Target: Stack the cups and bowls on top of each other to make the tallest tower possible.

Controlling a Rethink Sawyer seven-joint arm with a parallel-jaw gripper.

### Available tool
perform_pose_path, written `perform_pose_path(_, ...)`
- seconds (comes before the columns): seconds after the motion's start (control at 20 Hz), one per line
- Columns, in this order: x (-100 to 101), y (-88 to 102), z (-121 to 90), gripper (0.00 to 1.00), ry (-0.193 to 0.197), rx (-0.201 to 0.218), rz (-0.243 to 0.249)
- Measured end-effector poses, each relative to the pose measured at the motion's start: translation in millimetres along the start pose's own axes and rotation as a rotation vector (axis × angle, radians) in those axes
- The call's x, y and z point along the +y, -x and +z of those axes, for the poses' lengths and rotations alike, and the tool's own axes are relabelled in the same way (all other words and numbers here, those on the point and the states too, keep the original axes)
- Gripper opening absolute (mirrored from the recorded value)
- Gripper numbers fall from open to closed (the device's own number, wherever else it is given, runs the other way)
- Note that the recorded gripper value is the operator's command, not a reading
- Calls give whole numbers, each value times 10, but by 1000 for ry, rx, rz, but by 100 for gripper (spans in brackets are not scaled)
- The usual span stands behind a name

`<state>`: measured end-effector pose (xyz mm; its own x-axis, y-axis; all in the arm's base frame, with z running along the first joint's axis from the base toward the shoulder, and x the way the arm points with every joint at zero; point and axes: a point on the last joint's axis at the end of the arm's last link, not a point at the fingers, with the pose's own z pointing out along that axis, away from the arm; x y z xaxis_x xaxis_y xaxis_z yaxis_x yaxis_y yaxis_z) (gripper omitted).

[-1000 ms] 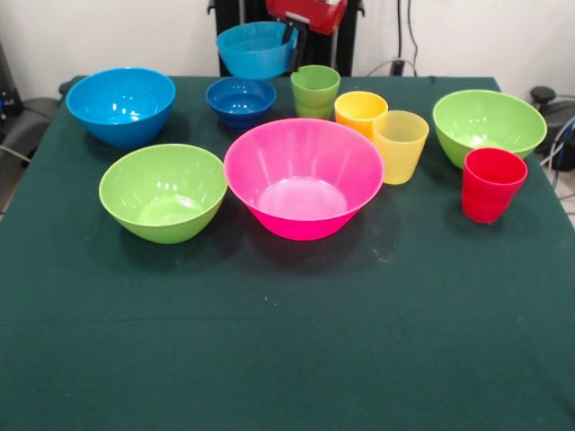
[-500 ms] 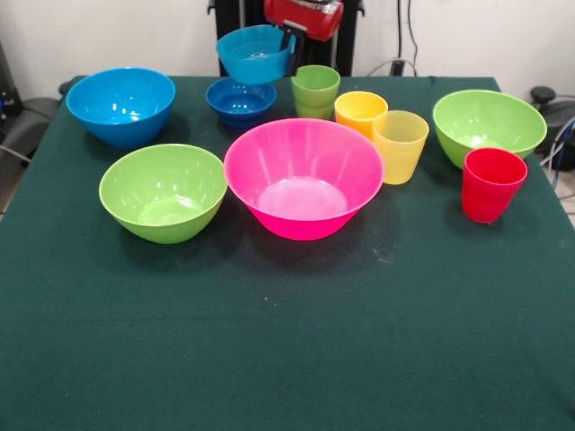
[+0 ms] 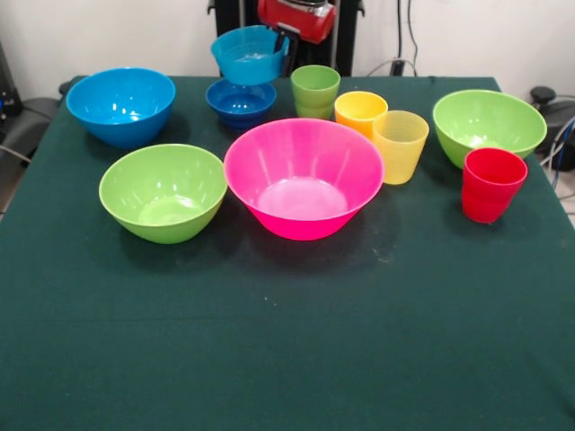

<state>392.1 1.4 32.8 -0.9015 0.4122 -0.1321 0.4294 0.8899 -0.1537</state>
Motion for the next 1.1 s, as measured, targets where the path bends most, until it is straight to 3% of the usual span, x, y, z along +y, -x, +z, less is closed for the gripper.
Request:
perform_pose_path(0.5, -35, -150, 126, 0, -24, 27, -19)
perform_pose_path(1.1, -24, -180, 159, 0, -46, -29, -57)
